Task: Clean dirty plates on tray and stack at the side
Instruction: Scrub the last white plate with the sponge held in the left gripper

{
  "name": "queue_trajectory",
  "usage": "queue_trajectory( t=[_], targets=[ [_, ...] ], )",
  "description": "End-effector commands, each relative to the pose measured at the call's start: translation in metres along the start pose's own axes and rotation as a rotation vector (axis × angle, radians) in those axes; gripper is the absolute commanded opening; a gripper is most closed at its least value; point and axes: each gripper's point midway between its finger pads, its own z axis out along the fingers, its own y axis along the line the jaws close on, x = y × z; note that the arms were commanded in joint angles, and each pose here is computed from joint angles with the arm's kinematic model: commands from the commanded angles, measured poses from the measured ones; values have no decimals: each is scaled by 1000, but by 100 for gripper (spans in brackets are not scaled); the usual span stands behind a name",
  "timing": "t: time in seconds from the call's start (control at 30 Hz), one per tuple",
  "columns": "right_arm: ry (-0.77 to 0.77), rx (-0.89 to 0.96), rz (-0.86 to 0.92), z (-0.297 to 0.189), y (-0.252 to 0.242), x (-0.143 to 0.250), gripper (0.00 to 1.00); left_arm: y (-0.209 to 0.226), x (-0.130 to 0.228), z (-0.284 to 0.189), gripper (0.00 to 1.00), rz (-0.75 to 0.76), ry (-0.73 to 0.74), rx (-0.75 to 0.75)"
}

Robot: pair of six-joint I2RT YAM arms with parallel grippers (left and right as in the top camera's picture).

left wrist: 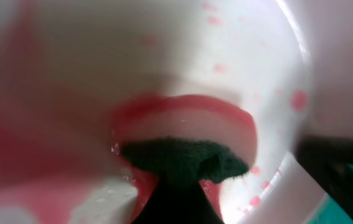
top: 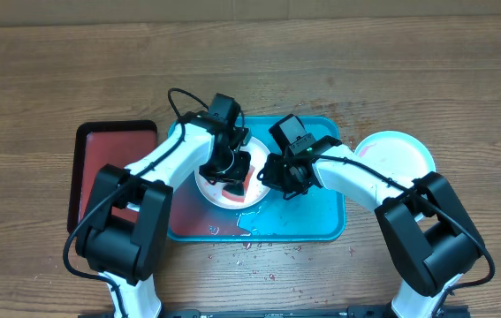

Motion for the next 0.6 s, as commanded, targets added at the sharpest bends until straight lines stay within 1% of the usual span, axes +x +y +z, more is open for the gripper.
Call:
queue_trajectory(
  t=[0.0,0.1,0.17,0.23,0.27,0.33,0.4,0.43,0.5,0.57],
  targets=[
    [42,56,-7,13,-16,13,4,88,-8,-7,4,-313,-126,-467],
    [42,56,-7,13,-16,13,4,93,3,-10,4,-316,-87,-504],
    [42,56,-7,13,-16,13,4,89,14,-8,4,-306,-33,-486],
    [41,56,-7,13,-16,13,4,70,28,-1,4,-212,71,-367],
    [41,56,-7,13,-16,13,4,54,34,4,4,-140,123,-272],
    [42,56,-7,13,-16,13,4,11,49,7,4,43,217,-3],
    [42,56,-7,13,-16,13,4,-21,59,1,4,169,253,207],
    [42,56,-7,13,-16,13,4,-32,61,-2,4,213,252,283],
    [42,56,-7,13,-16,13,4,-42,58,-4,4,253,231,345],
    [43,56,-7,13,-16,13,4,-45,45,-2,4,276,171,354]
  ],
)
